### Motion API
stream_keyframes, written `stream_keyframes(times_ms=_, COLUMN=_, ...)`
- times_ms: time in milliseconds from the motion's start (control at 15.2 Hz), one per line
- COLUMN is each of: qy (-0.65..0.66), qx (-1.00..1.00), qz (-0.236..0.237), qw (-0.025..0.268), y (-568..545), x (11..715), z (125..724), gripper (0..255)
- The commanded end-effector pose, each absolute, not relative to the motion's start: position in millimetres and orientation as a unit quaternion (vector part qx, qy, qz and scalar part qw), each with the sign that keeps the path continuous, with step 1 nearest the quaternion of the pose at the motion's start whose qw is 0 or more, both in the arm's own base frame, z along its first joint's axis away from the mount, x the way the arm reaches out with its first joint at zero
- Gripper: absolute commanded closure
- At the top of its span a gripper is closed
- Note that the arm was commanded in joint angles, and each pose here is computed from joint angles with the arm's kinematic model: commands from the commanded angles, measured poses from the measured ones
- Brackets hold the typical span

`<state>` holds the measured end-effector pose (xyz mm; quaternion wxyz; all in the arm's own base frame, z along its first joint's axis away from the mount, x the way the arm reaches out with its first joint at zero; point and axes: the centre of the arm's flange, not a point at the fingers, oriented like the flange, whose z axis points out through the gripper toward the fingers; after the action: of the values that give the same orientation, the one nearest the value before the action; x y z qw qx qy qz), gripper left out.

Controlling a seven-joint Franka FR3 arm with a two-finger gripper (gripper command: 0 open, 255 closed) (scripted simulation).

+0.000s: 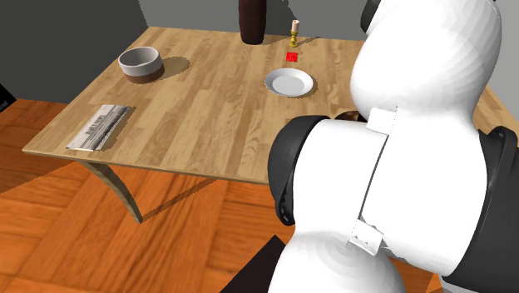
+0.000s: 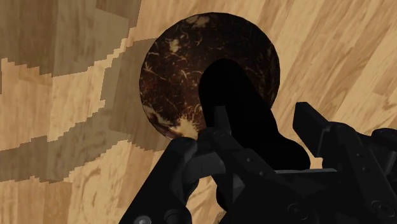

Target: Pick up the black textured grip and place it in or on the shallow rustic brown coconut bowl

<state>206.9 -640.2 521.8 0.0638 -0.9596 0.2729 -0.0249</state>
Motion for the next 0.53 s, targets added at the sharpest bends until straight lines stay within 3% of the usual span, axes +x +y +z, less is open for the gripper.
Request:
stream_keyframes(times_ms=0, qy=0.273, qx=-0.960, qz=-0.025, qw=0.063, y=-641.0, x=206.6, z=511.4, gripper=255)
stream_keyframes(times_ms=462, qy=0.273, qx=-0.960, qz=-0.025, qw=0.063, y=-641.0, x=206.6, z=500.2, gripper=255)
